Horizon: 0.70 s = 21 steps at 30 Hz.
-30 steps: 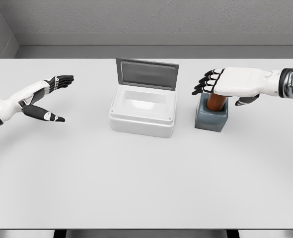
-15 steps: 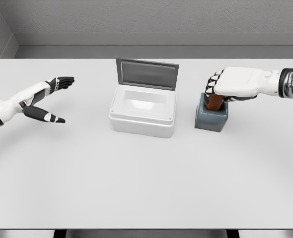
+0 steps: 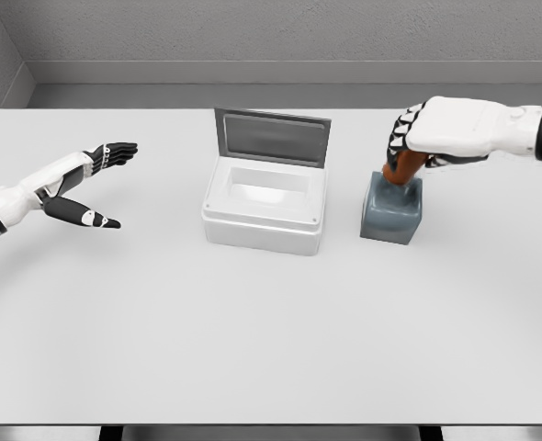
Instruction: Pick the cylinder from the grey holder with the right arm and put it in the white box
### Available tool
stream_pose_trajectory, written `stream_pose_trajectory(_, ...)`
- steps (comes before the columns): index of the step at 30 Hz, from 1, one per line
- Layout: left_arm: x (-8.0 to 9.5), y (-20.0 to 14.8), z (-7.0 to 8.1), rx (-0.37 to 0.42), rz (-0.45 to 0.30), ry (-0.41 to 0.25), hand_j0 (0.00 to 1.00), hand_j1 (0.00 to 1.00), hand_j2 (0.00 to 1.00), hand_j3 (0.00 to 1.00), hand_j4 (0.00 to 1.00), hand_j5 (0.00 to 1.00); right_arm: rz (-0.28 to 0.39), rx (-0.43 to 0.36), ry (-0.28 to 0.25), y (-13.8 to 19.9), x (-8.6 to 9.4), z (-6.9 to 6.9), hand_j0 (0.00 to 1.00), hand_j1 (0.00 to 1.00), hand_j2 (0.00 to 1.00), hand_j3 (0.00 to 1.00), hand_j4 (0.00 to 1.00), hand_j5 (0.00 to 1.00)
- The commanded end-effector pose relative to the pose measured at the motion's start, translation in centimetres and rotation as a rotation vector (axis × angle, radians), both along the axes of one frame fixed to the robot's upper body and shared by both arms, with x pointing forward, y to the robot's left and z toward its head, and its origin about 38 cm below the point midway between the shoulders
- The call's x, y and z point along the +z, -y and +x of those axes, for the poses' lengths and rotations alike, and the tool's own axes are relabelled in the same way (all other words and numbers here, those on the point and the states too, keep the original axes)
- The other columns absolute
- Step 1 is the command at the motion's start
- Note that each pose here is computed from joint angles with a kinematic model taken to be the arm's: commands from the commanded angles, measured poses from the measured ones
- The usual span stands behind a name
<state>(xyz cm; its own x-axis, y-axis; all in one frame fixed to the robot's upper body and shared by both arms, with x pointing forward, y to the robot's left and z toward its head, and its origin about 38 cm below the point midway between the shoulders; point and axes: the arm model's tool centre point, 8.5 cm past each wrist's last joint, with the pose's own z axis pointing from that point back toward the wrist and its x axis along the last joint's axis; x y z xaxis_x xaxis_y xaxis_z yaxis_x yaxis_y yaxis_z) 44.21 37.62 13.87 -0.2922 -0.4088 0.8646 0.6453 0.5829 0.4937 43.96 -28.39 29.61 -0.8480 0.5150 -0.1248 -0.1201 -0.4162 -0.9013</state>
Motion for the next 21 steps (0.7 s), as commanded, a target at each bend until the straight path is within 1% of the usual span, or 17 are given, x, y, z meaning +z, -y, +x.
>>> stream_pose_trajectory(1,0.1,-0.1,0.0,0.004,-0.006,0.0,1.0,1.0,1.0,1.0,1.0,1.0,0.034,0.024,0.003,-0.7,0.6,-0.4,0.49,0.49,0.49,0.49,0.49,0.49)
stream_pose_trajectory(6,0.1,0.0,0.0,0.003,-0.006,0.0,1.0,1.0,1.0,1.0,1.0,1.0,0.058,0.079,0.024,-3.0,1.4,-0.4,0.49,0.49,0.49,0.49,0.49,0.49)
stream_pose_trajectory(8,-0.1,0.4,0.1,-0.004,-0.008,-0.001,1.0,1.0,1.0,1.0,1.0,1.0,0.067,0.09,0.028,-3.5,1.5,-0.3,0.49,0.49,0.49,0.49,0.49,0.49)
stream_pose_trajectory(10,-0.6,0.8,-0.1,-0.018,-0.005,-0.014,1.0,1.0,1.0,1.0,1.0,1.0,0.077,0.106,0.032,-4.3,1.6,-0.2,0.49,0.49,0.49,0.49,0.49,0.49)
stream_pose_trajectory(12,-0.6,0.8,-0.1,-0.019,-0.003,-0.014,1.0,1.0,1.0,1.0,1.0,1.0,0.081,0.113,0.044,-4.7,2.1,-0.1,0.49,0.49,0.49,0.49,0.49,0.49)
stream_pose_trajectory(21,-0.6,0.8,-0.1,-0.021,-0.002,-0.016,1.0,1.0,1.0,1.0,1.0,1.0,0.105,0.165,0.047,-7.2,2.3,0.1,0.48,0.48,0.48,0.48,0.48,0.48)
